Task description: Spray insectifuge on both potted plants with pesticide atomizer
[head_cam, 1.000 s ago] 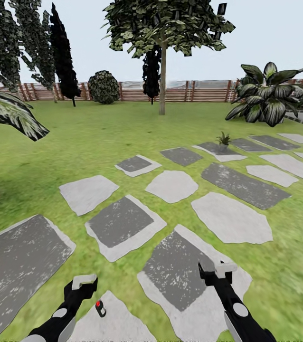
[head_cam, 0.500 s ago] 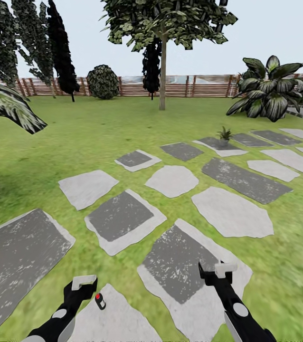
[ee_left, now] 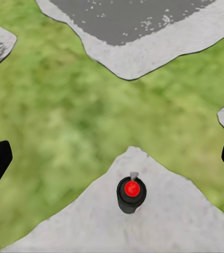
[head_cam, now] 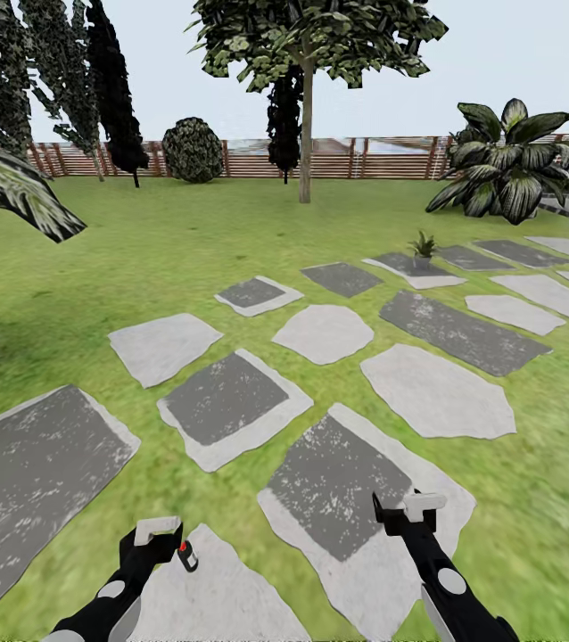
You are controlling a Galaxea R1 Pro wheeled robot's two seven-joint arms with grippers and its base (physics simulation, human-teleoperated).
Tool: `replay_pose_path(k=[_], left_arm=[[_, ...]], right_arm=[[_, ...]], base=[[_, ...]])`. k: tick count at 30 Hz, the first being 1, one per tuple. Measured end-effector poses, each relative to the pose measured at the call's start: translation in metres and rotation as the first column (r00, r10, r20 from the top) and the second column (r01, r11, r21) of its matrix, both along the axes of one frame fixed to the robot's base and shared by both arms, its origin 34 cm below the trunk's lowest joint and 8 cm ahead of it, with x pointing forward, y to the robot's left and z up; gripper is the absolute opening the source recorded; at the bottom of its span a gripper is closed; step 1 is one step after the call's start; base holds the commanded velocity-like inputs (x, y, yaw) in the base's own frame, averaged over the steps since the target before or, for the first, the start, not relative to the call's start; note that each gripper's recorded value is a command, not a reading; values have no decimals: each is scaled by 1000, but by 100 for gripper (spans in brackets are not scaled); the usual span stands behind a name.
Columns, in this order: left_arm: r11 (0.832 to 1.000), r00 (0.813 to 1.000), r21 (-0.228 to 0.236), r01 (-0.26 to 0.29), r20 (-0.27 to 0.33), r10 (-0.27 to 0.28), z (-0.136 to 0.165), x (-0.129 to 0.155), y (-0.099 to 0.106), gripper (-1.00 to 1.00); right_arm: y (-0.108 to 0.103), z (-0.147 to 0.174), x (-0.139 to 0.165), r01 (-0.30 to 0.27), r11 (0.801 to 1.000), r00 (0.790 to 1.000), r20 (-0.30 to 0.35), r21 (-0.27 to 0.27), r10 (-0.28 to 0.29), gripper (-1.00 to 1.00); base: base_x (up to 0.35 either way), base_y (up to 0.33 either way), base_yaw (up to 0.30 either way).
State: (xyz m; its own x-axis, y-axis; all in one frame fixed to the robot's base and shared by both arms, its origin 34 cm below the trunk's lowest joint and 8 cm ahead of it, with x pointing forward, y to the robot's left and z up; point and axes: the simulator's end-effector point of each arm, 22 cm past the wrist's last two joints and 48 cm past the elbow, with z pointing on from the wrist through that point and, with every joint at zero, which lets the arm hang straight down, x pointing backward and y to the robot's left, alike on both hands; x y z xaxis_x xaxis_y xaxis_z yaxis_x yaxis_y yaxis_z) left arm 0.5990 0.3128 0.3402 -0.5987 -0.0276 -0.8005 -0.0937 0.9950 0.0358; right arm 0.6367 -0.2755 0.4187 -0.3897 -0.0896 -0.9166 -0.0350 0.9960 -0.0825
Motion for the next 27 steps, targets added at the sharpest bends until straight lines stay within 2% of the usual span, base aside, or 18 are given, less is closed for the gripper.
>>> replay_pose_path(k=[27], left_arm=[[1000, 1000, 2, 0, -1, 0, -61, -16, 1, 100]], right_arm=[[0, -59, -15, 0, 1000, 1000, 3, 0, 0, 100]], base=[[0, 0, 0]])
